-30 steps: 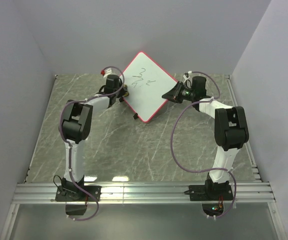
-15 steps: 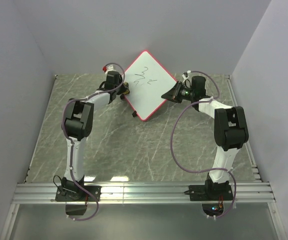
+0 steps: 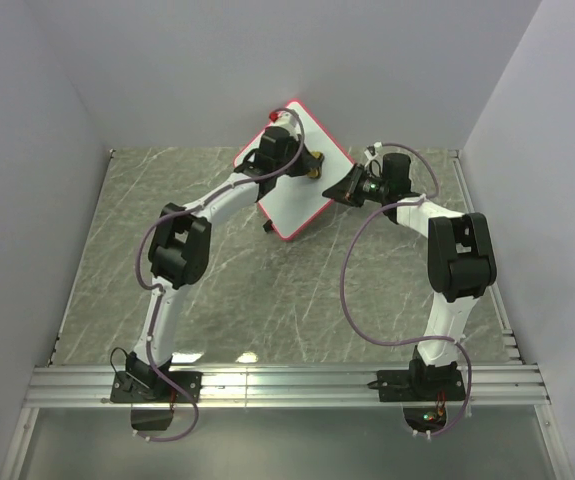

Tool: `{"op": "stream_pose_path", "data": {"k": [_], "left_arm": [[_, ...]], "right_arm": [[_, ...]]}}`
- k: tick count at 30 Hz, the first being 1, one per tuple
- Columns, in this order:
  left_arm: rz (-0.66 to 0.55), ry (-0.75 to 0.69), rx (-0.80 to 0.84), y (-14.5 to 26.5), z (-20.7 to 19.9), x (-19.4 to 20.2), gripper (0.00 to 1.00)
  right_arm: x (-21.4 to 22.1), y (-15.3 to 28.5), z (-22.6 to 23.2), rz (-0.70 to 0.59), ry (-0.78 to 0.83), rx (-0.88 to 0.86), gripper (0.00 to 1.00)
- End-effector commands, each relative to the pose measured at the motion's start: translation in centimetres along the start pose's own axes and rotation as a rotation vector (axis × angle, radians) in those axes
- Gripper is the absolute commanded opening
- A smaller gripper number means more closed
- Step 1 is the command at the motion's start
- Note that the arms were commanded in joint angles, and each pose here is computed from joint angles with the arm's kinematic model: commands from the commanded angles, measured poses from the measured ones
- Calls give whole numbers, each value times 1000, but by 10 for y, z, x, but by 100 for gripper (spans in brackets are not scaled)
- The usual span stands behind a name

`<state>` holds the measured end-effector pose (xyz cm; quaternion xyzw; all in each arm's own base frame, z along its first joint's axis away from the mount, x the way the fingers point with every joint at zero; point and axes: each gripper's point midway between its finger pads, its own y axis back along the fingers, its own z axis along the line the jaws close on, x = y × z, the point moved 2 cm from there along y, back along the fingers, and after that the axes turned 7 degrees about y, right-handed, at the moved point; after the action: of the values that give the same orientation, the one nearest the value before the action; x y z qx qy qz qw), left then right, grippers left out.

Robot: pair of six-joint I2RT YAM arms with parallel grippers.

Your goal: Erase the whiteboard

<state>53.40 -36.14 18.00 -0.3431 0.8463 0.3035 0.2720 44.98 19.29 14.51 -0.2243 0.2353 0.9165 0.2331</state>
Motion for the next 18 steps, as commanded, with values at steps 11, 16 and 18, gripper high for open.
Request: {"op": "stream_pose_path", "data": {"k": [11,16,18], "left_arm": [[173,129,-206,-24,125,14,0],[191,174,-349,-13,193,13,0],[210,167,-392,-6,210,20,0]], "right_arm": [[37,-1,22,142,-112,-13,0],[37,-1,22,148,-108,-13,0],[38,-1,21,152,-110,-12,0]]}}
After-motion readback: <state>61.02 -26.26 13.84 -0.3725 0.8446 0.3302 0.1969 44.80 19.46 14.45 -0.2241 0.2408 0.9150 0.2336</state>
